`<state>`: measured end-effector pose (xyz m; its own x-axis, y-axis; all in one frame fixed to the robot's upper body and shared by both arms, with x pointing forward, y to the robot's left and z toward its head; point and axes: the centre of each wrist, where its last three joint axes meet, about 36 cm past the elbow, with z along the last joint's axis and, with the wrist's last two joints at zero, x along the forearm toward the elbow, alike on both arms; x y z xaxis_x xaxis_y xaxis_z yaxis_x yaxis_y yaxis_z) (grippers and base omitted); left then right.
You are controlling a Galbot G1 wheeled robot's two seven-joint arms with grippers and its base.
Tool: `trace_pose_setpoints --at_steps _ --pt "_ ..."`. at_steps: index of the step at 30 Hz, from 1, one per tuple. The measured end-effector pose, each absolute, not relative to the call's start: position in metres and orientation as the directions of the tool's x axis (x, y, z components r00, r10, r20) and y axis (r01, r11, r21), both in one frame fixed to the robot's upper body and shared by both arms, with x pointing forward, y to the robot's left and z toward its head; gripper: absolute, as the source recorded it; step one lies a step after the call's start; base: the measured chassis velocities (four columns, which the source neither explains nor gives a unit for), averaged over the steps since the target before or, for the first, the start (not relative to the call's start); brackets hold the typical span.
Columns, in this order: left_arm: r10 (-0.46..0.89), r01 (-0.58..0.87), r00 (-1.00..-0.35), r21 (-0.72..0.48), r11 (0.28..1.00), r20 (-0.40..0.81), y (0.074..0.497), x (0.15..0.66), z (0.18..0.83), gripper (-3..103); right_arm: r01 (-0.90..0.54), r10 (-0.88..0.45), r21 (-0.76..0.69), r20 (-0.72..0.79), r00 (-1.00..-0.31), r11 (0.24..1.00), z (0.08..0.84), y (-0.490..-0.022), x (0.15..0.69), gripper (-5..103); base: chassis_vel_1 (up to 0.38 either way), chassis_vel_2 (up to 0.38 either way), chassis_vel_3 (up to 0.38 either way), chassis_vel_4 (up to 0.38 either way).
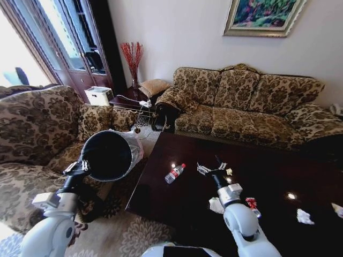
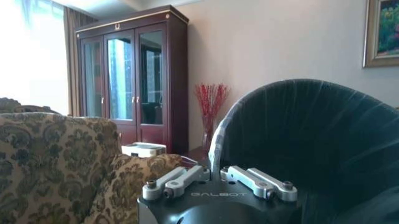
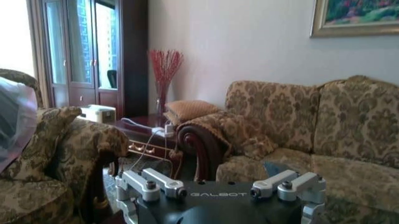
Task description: Move to the front of the table and place the trash on the table into the trash bin.
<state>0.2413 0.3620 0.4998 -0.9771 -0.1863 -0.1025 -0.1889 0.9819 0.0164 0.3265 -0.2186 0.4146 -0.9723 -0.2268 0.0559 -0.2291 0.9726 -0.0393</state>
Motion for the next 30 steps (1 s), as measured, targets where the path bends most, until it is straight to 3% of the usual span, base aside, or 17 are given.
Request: trace_pose_setpoints --at_steps 11,16,22,30 --pt "-0.268 -0.273 -0.956 0.026 0.962 -0.119 0.370 0.231 0.496 3 -0.297 -0.304 0.073 0.132 -0.944 0.952 0.348 -0.143 0.394 100 -0.005 0.006 0.004 -0.007" --pt "-0.285 -0.291 -0.950 0.027 0.956 -0.131 0.367 0.229 0.500 3 -0.172 -0.187 0.081 0.251 -0.950 0.982 0.300 -0.063 0.431 100 0.000 0.000 0.000 0.000" --pt "-0.292 -0.299 -0.946 0.034 0.953 -0.138 0.365 0.228 0.502 3 -0.055 -0.088 0.099 0.361 -0.928 0.994 0.277 -0.008 0.440 100 0.000 0.000 0.000 0.000" --pt "-0.299 -0.306 -0.944 0.038 0.951 -0.139 0.364 0.227 0.502 3 0.081 0.049 0.051 0.461 -0.886 0.995 0.261 -0.002 0.435 100 0.000 0.000 0.000 0.000"
